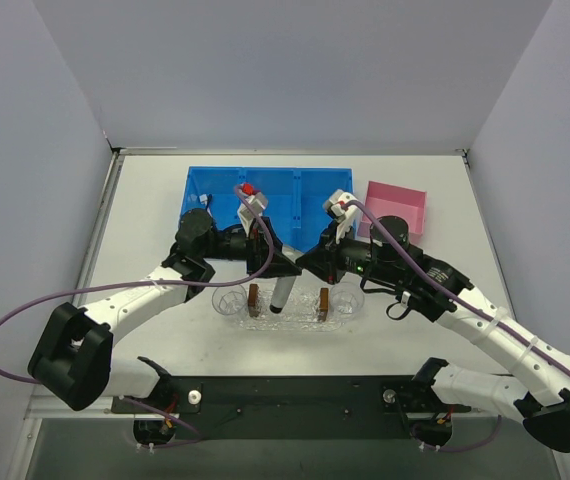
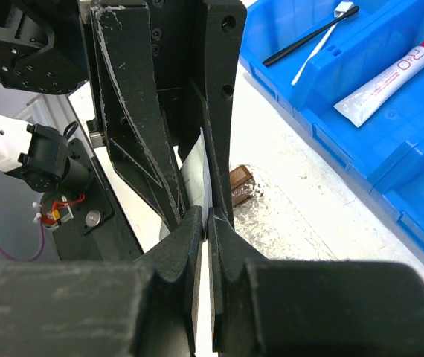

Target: Prepare toiletry sets of a toothbrush and toothpaste on the tray

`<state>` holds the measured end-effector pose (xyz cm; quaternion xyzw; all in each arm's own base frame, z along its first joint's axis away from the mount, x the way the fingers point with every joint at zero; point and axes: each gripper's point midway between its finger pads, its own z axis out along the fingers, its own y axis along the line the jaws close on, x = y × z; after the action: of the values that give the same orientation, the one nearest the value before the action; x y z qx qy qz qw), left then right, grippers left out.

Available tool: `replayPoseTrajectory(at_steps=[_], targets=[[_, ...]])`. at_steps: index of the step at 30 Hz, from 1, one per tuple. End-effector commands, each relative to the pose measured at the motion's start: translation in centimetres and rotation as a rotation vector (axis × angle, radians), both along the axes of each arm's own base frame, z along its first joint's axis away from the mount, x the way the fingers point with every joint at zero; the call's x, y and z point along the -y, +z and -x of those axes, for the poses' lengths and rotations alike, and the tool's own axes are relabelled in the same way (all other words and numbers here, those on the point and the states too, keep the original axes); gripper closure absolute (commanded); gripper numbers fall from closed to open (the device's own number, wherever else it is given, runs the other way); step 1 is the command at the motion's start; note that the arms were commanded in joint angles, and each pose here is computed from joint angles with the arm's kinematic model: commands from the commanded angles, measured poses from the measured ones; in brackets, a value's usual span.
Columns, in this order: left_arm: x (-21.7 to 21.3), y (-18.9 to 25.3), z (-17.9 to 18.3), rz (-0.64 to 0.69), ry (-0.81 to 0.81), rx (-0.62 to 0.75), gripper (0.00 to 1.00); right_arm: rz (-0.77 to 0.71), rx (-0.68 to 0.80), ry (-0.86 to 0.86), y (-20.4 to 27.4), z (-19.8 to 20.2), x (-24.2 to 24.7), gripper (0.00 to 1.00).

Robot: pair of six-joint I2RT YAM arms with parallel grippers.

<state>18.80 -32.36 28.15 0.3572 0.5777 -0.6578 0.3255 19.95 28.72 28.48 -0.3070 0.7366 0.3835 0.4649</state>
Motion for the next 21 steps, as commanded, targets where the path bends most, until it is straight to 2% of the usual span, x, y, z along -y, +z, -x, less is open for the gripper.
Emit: replayPoseTrajectory(at_steps=[1, 2, 4, 5, 6, 9, 13, 16, 21], targets=[[0.0, 0.6, 0.4, 0.021, -0.022, 0.038, 0.72, -0.115, 0.093, -0.015, 4.8, -0.6, -0.3, 1.00], [0.0, 0.6, 0.5, 0.021, -0.026, 0.036, 0.70, -0.118, 0.091, -0.019, 4.8, -0.7, -0.3, 1.00], [0.1, 0.5, 0.6, 0.017, -0.031, 0.030, 0.58, -0.127, 0.094, -0.029, 5.0, -0.8, -0.2, 1.00], [0.1, 0.4, 0.5, 0.012, -0.031, 0.022, 0.42, -0.132, 0.094, -0.034, 5.1, -0.8, -0.1, 1.00], [0.2, 0.3, 0.6, 0.010, -0.034, 0.018, 0.37, -0.139, 0.091, -0.040, 5.2, -0.9, 0.0, 1.00], [0.3, 0.0, 0.8, 0.003, -0.046, 0.010, 0.32, -0.168, 0.106, -0.048, 5.9, -0.8, 0.1, 1.00], [0.5, -0.3, 1.1, -0.003, -0.059, -0.001, 0.35, -0.203, 0.107, -0.052, 6.5, -0.7, 0.2, 1.00], [0.7, -0.3, 1.3, -0.004, -0.071, -0.003, 0.51, -0.209, 0.100, -0.057, 6.4, -0.7, 0.3, 1.00], [0.6, -0.5, 1.5, -0.010, -0.079, -0.007, 0.69, -0.205, 0.075, -0.108, 5.7, -1.6, 0.9, 1.00]])
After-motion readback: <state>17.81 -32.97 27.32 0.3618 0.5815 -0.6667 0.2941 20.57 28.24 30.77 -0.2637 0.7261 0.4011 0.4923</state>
